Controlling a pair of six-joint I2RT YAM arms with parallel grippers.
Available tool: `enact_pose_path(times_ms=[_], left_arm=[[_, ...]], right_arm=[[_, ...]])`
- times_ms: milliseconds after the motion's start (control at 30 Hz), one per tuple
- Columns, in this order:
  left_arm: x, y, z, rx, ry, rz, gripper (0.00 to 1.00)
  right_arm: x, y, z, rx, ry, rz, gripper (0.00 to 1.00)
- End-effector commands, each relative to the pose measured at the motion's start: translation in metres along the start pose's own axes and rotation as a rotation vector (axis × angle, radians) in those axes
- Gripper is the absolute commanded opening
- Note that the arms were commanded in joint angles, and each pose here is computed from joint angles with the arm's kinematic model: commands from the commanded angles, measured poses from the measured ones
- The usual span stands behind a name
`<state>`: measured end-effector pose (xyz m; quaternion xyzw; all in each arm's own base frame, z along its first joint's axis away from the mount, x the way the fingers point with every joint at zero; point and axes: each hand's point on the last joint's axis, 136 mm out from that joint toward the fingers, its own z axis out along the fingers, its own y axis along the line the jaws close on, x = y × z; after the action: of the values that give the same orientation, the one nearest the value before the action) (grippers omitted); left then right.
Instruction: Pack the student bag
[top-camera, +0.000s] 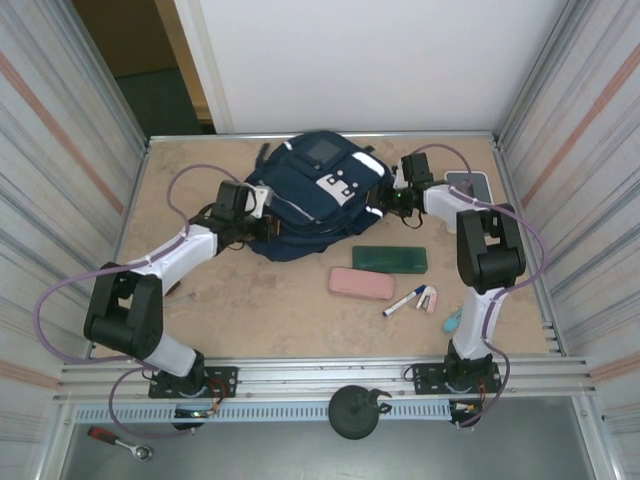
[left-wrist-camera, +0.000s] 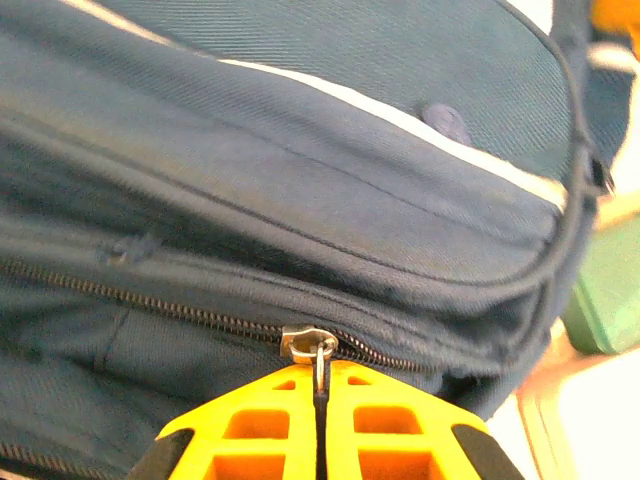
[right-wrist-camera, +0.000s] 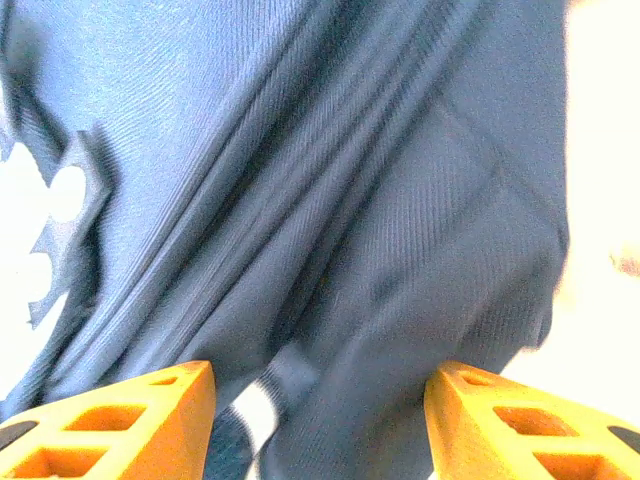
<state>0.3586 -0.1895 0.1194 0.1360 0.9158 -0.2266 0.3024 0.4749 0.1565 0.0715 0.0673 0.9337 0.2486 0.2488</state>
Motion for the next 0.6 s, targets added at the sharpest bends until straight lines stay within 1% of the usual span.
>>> enact_pose_path(times_ms=[0, 67, 133, 167, 233, 300, 400, 567], left_arm=[[-0.008, -0.055, -0.005, 0.154, -0.021, 0.102, 0.00], [-0.015, -0.065, -0.004, 0.190, -0.037, 0.112, 0.00], [-0.022, -0.070, -0.004, 0.211, -0.054, 0.116, 0.00], [-0.024, -0.071, -0.005, 0.215, -0.060, 0.120, 0.00], [-0.027, -0.075, -0.007, 0.238, -0.068, 0.132, 0.00], [-0.030, -0.080, -0.011, 0.263, -0.075, 0.136, 0.00], [-0.031, -0.081, -0.015, 0.280, -0.082, 0.139, 0.00], [-0.032, -0.077, -0.022, 0.280, -0.092, 0.132, 0.00]], right_arm=[[-0.045, 0.014, -0.005, 0.062, -0.062, -0.099, 0.59], [-0.050, 0.018, -0.020, 0.088, -0.103, -0.159, 0.61], [-0.042, 0.031, -0.042, 0.077, -0.167, -0.274, 0.62], [-0.034, 0.039, -0.050, 0.059, -0.191, -0.338, 0.63], [-0.008, 0.074, -0.072, -0.064, -0.234, -0.506, 0.65], [0.026, 0.105, -0.083, -0.174, -0.223, -0.652, 0.66], [0.069, 0.142, -0.087, -0.280, -0.179, -0.807, 0.64], [0.107, 0.178, -0.075, -0.367, -0.139, -0.968, 0.59]])
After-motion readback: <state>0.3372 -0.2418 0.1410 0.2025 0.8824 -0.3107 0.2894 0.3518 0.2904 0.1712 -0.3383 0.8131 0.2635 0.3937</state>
